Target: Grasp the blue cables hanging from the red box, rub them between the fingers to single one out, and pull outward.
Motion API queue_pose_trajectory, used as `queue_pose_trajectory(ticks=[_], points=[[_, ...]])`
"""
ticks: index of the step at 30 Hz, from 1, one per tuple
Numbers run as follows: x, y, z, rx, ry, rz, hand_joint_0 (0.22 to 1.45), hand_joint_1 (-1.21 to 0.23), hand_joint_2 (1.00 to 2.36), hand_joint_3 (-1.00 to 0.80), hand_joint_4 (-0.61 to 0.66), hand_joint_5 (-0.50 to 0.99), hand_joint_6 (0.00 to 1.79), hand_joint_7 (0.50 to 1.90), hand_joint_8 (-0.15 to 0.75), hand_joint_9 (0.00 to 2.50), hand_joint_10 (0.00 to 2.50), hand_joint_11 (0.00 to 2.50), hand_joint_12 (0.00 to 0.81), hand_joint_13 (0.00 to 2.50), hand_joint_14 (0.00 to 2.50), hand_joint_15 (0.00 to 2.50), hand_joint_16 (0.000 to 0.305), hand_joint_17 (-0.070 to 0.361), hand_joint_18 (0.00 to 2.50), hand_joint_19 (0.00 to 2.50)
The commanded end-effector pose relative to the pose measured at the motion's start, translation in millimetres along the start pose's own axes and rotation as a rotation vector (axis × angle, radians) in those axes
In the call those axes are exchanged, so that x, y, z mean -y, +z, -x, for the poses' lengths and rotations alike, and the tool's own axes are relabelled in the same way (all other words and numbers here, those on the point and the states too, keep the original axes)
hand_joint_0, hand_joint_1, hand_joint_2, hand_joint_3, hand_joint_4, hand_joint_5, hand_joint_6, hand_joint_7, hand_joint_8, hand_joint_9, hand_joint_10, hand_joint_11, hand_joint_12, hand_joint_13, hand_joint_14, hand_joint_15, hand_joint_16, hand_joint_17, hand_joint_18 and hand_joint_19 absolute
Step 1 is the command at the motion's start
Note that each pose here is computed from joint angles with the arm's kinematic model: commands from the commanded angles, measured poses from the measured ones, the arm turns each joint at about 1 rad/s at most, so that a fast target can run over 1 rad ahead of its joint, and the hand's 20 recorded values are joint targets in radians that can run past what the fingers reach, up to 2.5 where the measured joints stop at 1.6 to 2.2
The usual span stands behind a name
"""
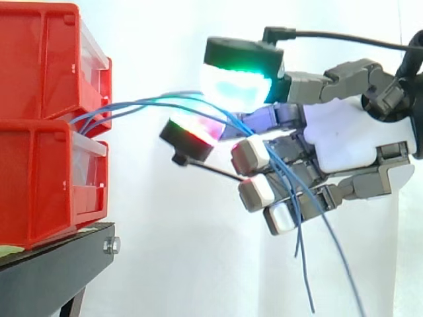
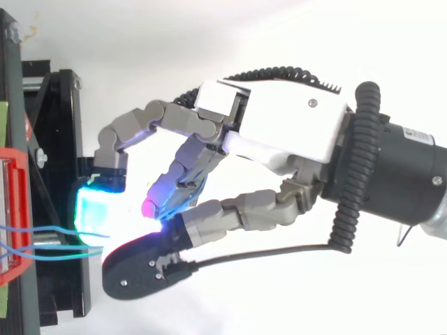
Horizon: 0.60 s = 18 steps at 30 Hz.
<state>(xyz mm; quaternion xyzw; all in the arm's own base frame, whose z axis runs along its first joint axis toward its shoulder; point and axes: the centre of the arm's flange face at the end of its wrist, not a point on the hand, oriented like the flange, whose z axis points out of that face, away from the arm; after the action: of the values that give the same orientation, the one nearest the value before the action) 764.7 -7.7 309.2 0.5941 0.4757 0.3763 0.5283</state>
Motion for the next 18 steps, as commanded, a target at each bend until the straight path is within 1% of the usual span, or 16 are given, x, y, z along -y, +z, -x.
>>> queue_pose_trajectory(ticks=[1, 4, 6, 7, 10, 15, 16, 17, 18], points=[[-3.4, -2.9, 0.3, -0.001, -0.013, -0.005, 0.77, -0.87, 1.00, -0.49, -0.22, -0.17, 0.92, 1.04, 0.201, 1.14, 0.03, 0.85, 0.293, 1.03, 0.03, 0.80, 0.039, 0.088, 0.88, 0.70], [-3.9, -3.1, 0.4, -0.001, -0.014, -0.006, 0.77, -0.87, 1.00, -0.50, -0.23, -0.17, 0.93, 1.05, 0.199, 1.14, 0.02, 0.84, 0.292, 1.03, 0.03, 0.81, 0.039, 0.087, 0.87, 0.70], [-3.2, -3.5, -0.6, -0.003, -0.015, -0.008, 0.77, -0.87, 1.00, -0.50, -0.22, -0.17, 0.94, 1.02, 0.199, 1.15, 0.02, 0.84, 0.293, 1.03, 0.03, 0.80, 0.039, 0.087, 0.87, 0.70], [-5.0, -3.8, -0.5, -0.003, -0.013, -0.005, 0.77, -0.88, 1.00, -0.50, -0.21, -0.17, 0.94, 1.02, 0.197, 1.14, 0.03, 0.85, 0.289, 1.03, 0.03, 0.81, 0.039, 0.087, 0.87, 0.71], [-3.2, -3.5, -0.6, -0.003, -0.013, -0.008, 0.75, -0.88, 1.00, -0.50, -0.19, -0.17, 0.93, 1.01, 0.199, 1.15, 0.02, 0.85, 0.289, 1.03, 0.03, 0.81, 0.039, 0.087, 0.88, 0.70], [-3.0, -3.9, -1.7, -0.004, -0.014, -0.009, 0.75, -0.90, 1.00, -0.50, -0.21, -0.16, 0.93, 1.01, 0.201, 1.17, 0.02, 0.85, 0.290, 1.03, 0.03, 0.81, 0.039, 0.087, 0.88, 0.70], [-3.0, -3.9, -1.7, -0.004, -0.014, -0.009, 0.75, -0.90, 1.00, -0.50, -0.21, -0.16, 0.93, 1.02, 0.201, 1.18, 0.03, 0.85, 0.289, 1.03, 0.03, 0.81, 0.039, 0.087, 0.87, 0.70], [-3.0, -3.9, -1.7, -0.004, -0.014, -0.009, 0.76, -0.93, 1.00, -0.50, -0.25, -0.15, 0.93, 1.10, 0.202, 1.19, 0.03, 0.86, 0.292, 1.03, 0.03, 0.81, 0.038, 0.086, 0.88, 0.70], [-3.0, -3.9, -1.7, -0.004, -0.012, -0.009, 0.77, -0.93, 1.00, -0.50, -0.28, -0.14, 0.94, 1.14, 0.200, 1.21, 0.03, 0.85, 0.290, 1.03, 0.03, 0.81, 0.038, 0.085, 0.88, 0.71]])
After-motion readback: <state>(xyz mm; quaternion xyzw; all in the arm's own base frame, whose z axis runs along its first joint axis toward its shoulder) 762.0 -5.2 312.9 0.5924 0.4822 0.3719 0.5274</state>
